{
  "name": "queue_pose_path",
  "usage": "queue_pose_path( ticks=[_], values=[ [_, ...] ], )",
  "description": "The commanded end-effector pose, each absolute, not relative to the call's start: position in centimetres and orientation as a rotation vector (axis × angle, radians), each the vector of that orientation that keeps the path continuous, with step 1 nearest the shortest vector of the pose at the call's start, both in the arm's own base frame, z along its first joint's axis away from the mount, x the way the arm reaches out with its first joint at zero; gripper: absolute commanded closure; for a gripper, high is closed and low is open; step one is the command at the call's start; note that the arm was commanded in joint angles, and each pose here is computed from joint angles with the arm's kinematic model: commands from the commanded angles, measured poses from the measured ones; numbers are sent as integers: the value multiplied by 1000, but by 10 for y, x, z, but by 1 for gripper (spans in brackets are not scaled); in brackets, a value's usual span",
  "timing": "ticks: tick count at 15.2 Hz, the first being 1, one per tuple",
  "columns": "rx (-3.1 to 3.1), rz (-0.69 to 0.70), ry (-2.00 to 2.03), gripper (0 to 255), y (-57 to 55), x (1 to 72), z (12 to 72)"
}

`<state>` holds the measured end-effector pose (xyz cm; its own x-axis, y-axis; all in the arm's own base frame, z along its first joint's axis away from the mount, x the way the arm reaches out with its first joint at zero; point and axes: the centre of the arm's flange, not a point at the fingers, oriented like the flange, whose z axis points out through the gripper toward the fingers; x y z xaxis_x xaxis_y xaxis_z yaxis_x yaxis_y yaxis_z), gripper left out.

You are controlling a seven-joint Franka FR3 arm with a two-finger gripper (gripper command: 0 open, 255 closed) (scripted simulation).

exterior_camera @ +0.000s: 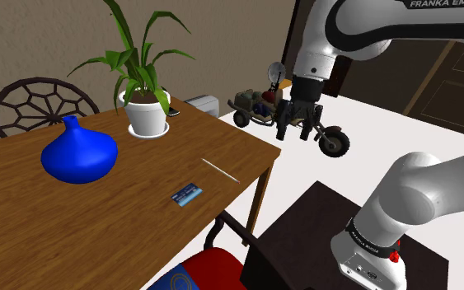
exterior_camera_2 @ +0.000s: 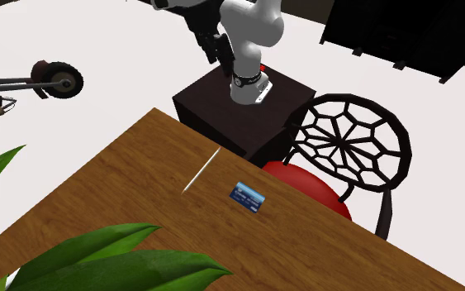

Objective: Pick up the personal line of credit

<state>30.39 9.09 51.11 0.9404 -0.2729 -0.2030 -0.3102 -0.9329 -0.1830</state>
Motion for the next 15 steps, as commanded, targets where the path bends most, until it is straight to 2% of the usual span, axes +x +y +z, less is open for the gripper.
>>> queue_pose_path(
  ticks=[1, 15],
  values=[
    [-2840, 292, 564, 0, 113, 308, 499],
    [-2443, 493, 1304, 0, 239, 375, 413]
  ],
)
